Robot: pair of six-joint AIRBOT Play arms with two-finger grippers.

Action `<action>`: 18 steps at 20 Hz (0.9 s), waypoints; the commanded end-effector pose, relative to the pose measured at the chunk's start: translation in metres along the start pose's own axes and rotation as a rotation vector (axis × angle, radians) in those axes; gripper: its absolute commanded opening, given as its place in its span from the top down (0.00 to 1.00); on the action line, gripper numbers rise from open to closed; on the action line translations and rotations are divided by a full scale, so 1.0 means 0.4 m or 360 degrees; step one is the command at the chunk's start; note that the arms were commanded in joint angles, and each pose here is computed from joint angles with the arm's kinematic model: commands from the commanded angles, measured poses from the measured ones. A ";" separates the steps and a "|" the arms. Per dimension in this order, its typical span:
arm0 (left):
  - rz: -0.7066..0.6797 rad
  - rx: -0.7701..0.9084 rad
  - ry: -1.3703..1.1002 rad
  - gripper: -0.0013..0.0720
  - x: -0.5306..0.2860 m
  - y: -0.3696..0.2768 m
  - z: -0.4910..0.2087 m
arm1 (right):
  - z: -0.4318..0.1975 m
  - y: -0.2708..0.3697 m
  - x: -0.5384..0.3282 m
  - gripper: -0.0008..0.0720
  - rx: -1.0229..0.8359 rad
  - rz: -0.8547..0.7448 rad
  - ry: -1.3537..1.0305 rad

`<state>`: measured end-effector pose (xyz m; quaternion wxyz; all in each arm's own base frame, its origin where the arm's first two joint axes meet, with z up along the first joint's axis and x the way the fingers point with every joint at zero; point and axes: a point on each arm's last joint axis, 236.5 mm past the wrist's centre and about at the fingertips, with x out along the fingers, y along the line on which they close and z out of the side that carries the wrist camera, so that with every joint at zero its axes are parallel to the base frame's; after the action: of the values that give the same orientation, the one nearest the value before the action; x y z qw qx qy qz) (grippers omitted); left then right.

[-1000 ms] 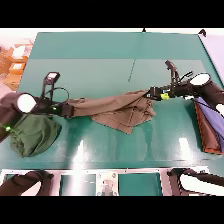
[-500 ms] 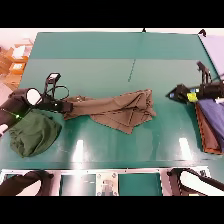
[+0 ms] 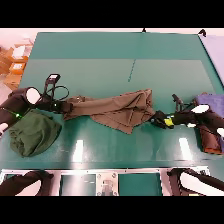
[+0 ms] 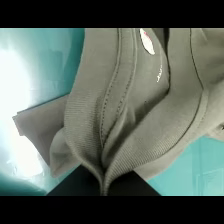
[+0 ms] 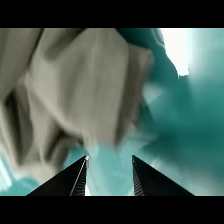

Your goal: Fold the shirts.

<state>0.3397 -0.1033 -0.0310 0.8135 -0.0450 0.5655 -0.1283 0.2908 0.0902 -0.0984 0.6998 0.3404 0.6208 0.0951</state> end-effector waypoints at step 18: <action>-0.0065 0.0287 -0.0658 0.94 -0.711 -0.192 0.344 | 0.123 0.663 -1.054 0.97 -0.0955 0.0326 -0.1539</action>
<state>0.3757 -0.1154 0.2014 0.8777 -0.0075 0.4445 -0.1788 0.3789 0.0501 0.2652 0.9087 0.2464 0.2762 0.1930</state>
